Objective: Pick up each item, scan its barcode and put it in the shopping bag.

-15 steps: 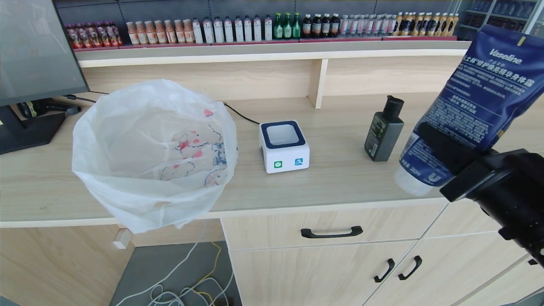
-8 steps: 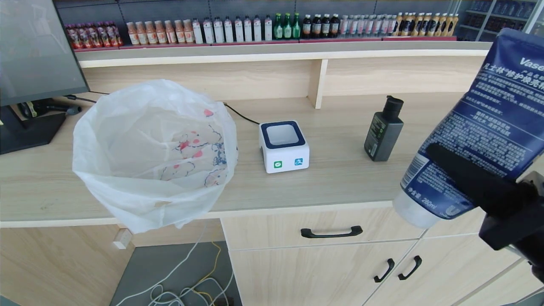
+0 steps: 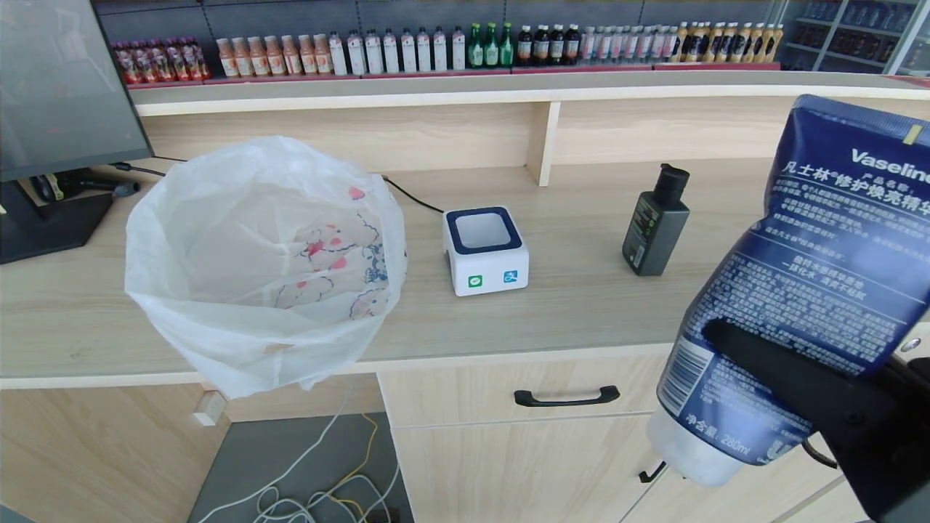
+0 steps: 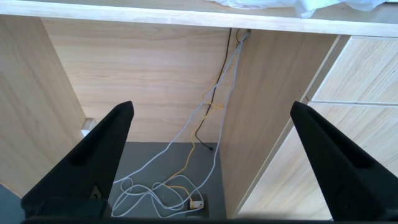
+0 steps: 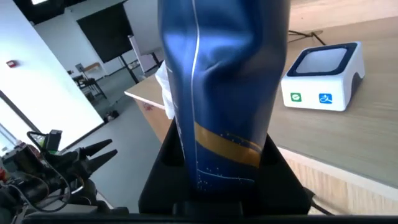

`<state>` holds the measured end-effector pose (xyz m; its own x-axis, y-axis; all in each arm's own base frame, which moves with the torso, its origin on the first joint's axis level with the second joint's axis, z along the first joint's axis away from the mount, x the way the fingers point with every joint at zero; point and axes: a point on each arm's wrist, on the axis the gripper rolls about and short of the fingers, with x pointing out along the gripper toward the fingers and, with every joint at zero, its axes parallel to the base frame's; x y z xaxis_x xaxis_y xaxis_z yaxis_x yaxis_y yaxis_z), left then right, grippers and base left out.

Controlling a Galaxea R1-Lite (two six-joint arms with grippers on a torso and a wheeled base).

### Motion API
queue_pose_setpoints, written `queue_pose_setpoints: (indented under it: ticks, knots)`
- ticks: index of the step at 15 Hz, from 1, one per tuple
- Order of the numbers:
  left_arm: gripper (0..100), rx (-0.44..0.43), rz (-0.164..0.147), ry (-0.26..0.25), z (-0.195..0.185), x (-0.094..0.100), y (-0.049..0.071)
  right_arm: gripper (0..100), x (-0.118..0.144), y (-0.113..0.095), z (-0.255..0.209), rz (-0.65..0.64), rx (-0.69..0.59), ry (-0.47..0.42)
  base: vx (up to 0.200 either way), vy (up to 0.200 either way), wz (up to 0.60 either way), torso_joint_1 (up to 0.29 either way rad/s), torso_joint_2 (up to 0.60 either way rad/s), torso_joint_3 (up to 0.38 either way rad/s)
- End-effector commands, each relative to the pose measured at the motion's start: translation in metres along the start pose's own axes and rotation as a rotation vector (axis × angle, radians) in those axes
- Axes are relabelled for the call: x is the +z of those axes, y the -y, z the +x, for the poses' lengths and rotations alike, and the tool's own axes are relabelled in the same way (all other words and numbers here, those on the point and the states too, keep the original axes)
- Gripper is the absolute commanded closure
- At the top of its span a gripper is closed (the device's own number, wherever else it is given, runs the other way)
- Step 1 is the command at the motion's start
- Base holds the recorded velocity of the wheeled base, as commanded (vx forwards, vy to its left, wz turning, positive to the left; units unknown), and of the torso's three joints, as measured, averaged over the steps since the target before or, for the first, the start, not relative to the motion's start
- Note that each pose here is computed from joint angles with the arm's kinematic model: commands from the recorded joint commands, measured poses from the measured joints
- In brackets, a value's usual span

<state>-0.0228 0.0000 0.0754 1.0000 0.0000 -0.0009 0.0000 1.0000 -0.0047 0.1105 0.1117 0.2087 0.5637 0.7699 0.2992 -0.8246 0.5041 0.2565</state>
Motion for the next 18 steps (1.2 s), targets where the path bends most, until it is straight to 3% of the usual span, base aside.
queue_pose_setpoints:
  ticks: [1,6,9,13,18]
  knots:
    - [0,0.0,-0.001,0.001,0.0,0.0,0.0,100,-0.001,0.0,0.001,0.024,0.022,-0.014,0.0,0.0,0.0,0.0,0.0,0.0]
    - [0,-0.002,0.0,0.001,0.0,0.0,0.0,100,-0.014,0.003,0.012,0.101,0.088,-0.101,0.0,0.0,0.0,0.0,0.0,0.0]
    - [0,-0.002,0.0,0.001,0.0,0.0,0.0,100,-0.014,-0.005,0.015,0.233,0.14,-0.115,0.0,0.0,0.0,0.0,0.0,0.0]
    - [0,0.0,-0.001,0.001,0.0,0.0,0.0,100,-0.018,-0.016,0.026,0.28,0.231,-0.157,0.0,0.0,0.0,0.0,0.0,0.0]
    - [0,0.0,0.0,0.001,0.0,0.0,0.0,100,-0.011,-0.019,0.06,0.388,0.254,-0.131,0.0,0.0,0.0,0.0,0.0,0.0]
